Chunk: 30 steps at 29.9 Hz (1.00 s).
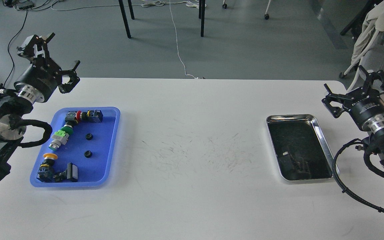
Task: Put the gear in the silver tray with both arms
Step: 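Reach the left gripper down into the blue tray toward a black gear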
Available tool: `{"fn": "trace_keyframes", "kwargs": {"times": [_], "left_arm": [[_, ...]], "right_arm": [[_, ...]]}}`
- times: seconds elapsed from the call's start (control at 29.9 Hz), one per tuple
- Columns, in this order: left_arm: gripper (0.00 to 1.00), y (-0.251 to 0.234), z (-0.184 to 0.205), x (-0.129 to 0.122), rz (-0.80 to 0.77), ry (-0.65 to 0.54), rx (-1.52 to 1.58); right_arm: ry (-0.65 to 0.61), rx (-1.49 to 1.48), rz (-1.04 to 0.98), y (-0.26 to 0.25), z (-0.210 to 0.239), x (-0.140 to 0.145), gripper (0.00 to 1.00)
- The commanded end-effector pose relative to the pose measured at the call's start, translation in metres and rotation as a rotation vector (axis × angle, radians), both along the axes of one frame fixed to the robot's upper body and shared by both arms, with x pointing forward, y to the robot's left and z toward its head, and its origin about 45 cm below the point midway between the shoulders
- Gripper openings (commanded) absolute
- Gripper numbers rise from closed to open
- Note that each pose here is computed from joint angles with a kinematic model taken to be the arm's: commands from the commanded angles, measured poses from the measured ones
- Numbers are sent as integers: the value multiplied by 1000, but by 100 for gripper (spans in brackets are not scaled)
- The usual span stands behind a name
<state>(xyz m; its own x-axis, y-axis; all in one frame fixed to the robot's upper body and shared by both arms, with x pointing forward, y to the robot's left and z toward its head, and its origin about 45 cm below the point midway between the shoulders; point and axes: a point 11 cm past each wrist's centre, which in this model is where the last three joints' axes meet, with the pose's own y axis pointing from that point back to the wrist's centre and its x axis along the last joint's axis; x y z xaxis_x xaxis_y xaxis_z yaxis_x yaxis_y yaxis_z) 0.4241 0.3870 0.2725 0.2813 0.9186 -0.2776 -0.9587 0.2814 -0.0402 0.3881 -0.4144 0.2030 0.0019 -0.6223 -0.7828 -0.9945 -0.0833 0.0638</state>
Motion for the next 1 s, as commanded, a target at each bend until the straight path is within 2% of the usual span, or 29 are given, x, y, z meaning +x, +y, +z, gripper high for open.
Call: {"fn": "trace_keyframes", "kwargs": {"times": [0.0,0.17,0.33,0.64,0.84,0.97], "left_arm": [[98,-14,6,-20,-141,0,209],[98,-30,21,-41,-283,-40,468],[98,-39,-5,-57,-385,4,641],[99,-45,-36,-71,-552,19,928],[98,-41,-66,-77,-641,-93,1390],[98,-40,-82,-86,-695,-183,1577]], "right_arm": [[1,0,-3,-1,0,0,99],[-5,1,-10,-2,1,0,99],[-11,0,-25,-5,1,-1,99],[-17,-2,-30,-6,2,-1,99],[-17,-4,-30,-7,2,-1,99],[-21,-4,-35,-7,3,-1,99]]}}
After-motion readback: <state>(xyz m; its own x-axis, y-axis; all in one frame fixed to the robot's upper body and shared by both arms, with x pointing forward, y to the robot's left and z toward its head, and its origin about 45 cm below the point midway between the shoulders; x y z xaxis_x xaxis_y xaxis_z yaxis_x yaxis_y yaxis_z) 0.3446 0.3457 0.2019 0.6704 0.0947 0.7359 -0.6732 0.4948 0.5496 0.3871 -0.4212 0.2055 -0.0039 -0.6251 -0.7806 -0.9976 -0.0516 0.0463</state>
